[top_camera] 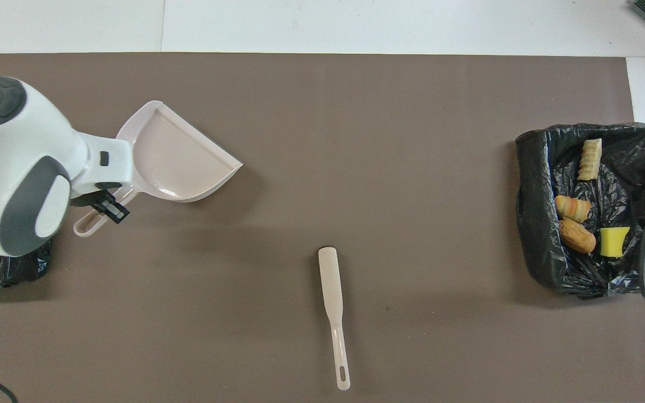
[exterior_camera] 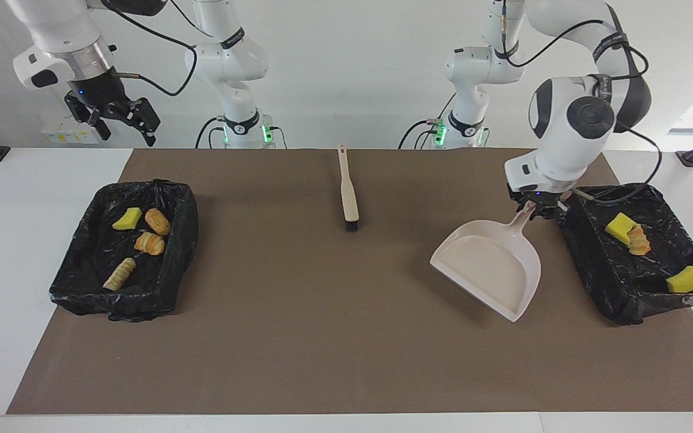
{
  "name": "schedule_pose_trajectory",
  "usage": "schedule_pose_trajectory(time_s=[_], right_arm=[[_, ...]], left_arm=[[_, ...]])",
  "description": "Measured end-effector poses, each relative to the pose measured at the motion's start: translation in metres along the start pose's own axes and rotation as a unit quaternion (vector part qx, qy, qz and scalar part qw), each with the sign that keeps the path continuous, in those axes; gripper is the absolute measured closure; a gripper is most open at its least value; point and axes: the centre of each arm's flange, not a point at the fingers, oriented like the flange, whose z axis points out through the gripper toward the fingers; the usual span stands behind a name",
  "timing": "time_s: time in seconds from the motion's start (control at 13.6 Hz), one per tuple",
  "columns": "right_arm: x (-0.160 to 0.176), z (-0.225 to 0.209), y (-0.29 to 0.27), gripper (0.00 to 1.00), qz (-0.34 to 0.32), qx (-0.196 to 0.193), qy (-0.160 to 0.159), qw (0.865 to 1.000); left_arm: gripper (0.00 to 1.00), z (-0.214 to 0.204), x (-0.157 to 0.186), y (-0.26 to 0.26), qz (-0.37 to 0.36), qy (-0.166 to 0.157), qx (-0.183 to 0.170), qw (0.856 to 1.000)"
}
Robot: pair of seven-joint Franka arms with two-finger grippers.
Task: Sweep and dump trash in bin
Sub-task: 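Bring the empty dustpan back toward the table center with the left gripper, then release the dustpan beside the brush and withdraw the left gripper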
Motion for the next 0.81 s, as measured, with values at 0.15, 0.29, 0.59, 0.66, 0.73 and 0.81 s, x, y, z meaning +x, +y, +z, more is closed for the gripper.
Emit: schedule_pose_trajectory(time_s=[0.15, 0.29, 0.59, 0.66, 0.73, 0.81], right_arm=[[0.000, 0.000, -0.004, 0.00, -0.004, 0.000, 0.001, 1.000], [0.000, -0.004, -0.011, 0.00, -0.010, 0.000, 0.007, 1.000], [-0.002, -0.015, -0.018, 0.00, -0.017, 0.004, 0.019, 1.000], [-0.002, -0.016, -0.018, 0.00, -0.017, 0.005, 0.019, 1.000], [-0.003, -0.016, -0.018, 0.00, -0.017, 0.005, 0.019, 1.000], [-0.003, -0.016, -0.018, 0.00, -0.017, 0.005, 0.019, 1.000]], left_arm=[[0.69, 0.007, 0.033, 0.044, -0.071, 0.021, -0.014, 0.997], [0.69, 0.007, 0.058, 0.086, -0.136, 0.046, -0.025, 0.989], [0.69, -0.001, 0.112, 0.174, -0.250, 0.063, -0.056, 0.965], [0.69, -0.003, 0.125, 0.187, -0.268, 0.066, -0.068, 0.959], [0.69, -0.002, 0.139, 0.200, -0.286, 0.066, -0.076, 0.953], [0.69, 0.001, 0.152, 0.211, -0.303, 0.065, -0.081, 0.947]])
